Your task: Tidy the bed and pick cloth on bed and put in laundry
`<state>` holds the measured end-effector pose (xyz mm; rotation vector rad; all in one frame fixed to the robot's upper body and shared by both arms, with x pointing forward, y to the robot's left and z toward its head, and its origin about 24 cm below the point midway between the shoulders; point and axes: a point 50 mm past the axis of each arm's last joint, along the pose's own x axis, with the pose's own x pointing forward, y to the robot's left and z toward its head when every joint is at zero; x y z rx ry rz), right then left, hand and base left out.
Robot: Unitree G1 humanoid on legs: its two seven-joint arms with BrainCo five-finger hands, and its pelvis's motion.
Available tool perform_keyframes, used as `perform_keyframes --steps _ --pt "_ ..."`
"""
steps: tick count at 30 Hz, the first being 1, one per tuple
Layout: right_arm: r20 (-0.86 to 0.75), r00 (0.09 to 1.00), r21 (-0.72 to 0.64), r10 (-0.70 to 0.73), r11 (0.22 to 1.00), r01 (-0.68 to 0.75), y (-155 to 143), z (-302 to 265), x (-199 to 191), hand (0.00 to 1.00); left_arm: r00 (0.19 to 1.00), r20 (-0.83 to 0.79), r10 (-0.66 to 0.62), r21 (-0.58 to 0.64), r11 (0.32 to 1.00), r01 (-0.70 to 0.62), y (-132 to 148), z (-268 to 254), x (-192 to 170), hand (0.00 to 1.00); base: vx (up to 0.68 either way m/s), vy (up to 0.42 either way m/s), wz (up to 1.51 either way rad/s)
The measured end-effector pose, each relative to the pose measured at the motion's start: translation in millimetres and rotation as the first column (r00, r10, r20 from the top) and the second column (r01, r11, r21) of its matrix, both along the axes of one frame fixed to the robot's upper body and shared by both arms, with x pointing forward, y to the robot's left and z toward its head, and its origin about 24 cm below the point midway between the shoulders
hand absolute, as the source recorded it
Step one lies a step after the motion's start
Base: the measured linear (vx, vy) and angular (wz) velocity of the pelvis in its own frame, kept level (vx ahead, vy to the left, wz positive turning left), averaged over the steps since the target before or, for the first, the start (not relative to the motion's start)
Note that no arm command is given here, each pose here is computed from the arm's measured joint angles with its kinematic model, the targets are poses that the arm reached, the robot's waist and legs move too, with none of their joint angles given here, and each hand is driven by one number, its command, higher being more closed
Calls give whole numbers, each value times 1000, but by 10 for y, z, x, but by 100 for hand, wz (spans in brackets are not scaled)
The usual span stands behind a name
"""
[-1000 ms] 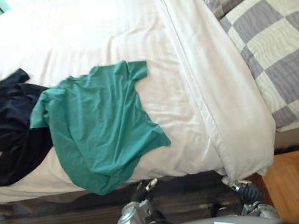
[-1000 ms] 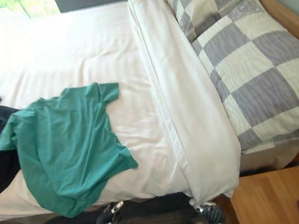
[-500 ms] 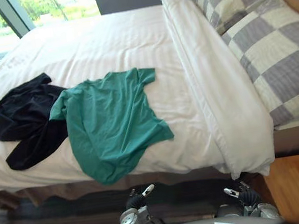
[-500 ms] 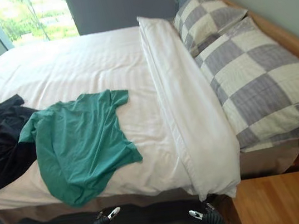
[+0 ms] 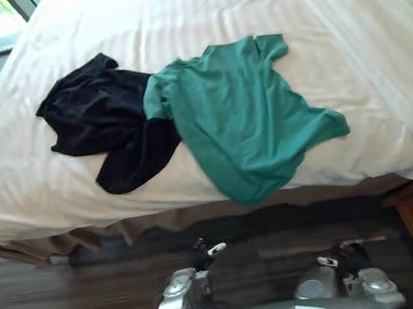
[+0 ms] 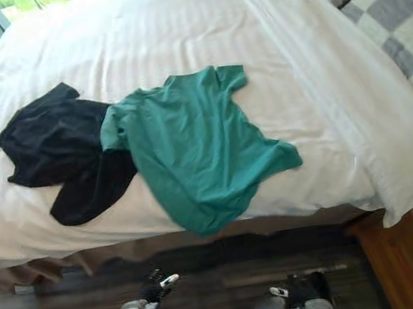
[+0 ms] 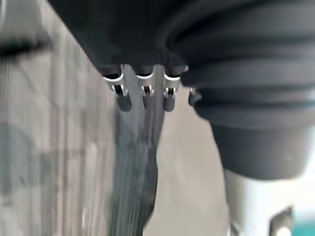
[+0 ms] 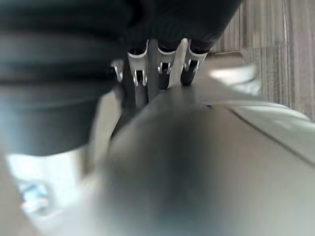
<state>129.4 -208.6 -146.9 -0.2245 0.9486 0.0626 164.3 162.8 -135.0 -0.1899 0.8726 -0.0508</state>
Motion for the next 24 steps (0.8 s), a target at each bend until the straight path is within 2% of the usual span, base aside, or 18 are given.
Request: perform_keyframes --steps 1,5,7,9,15,24 --pt "3 997 8 74 997 -74 44 10 24 0 1000 6 -25 4 1000 25 -19 7 9 0 71 454 -4" --pt "59 975 51 214 975 -217 287 62 177 0 998 3 -69 -28 997 69 -146 -6 -9 0 76 297 -20" --pt "93 962 94 256 960 -264 506 66 195 0 979 -21 -201 15 979 201 -276 -46 -69 0 54 111 20" --pt "96 954 115 284 949 -294 631 56 179 0 962 -31 -271 47 961 272 -326 -73 -128 0 50 17 32" --pt "75 977 173 198 963 -208 695 16 122 0 948 -49 -315 82 944 319 -361 -138 -310 0 -2 -25 5" --pt "12 994 185 109 977 -110 577 -18 94 0 975 -47 -215 132 967 220 -186 -139 -298 0 -101 -1 -41"
